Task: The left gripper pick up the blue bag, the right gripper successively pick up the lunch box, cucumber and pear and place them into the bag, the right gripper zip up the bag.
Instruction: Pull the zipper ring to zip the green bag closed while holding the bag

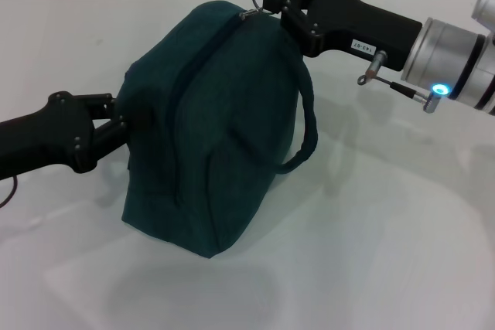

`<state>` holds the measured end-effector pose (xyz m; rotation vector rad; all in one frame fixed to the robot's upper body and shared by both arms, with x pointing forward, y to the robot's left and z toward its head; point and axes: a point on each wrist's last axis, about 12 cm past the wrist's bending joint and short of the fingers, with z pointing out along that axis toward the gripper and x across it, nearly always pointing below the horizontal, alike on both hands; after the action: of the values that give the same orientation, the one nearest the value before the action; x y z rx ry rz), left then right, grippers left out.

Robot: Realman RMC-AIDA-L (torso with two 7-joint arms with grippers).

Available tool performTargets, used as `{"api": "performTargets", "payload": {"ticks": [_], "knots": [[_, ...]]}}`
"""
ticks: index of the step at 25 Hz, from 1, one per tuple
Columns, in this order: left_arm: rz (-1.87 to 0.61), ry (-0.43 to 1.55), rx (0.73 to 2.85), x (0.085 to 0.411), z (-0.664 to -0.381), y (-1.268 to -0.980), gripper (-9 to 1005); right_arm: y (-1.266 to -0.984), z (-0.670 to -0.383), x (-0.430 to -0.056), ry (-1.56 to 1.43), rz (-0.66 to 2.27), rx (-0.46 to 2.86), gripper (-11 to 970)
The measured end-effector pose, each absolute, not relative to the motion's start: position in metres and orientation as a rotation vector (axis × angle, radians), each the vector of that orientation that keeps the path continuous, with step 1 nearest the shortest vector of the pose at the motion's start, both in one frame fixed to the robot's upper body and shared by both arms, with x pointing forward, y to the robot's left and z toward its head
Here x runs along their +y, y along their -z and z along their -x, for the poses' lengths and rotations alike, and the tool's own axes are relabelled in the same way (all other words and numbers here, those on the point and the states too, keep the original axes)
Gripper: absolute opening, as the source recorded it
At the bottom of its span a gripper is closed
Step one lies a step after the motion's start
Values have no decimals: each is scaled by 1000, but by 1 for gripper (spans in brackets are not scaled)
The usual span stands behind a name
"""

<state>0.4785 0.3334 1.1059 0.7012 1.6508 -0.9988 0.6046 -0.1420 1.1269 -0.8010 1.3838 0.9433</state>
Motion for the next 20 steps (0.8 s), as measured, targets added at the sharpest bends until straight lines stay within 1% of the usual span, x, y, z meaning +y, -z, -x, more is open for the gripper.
{"api": "performTargets", "payload": {"ticks": [2,12,16,20], "knots": [[-699,1000,1652,334,-478,-1106,69,-1127,-604,-142,-944,800,1383,6],[-722,1018,1644,333,-478,-1109,422,-1125,-602,-144,-944,795,1383,7],[-708,999,1636,341,-476,-1112,550,-1125,-601,-145,-950,795,1381,7],[-682,1006,1569,347,-473,-1121,672,-1124,-601,-146,-948,794,1382,6]]}}
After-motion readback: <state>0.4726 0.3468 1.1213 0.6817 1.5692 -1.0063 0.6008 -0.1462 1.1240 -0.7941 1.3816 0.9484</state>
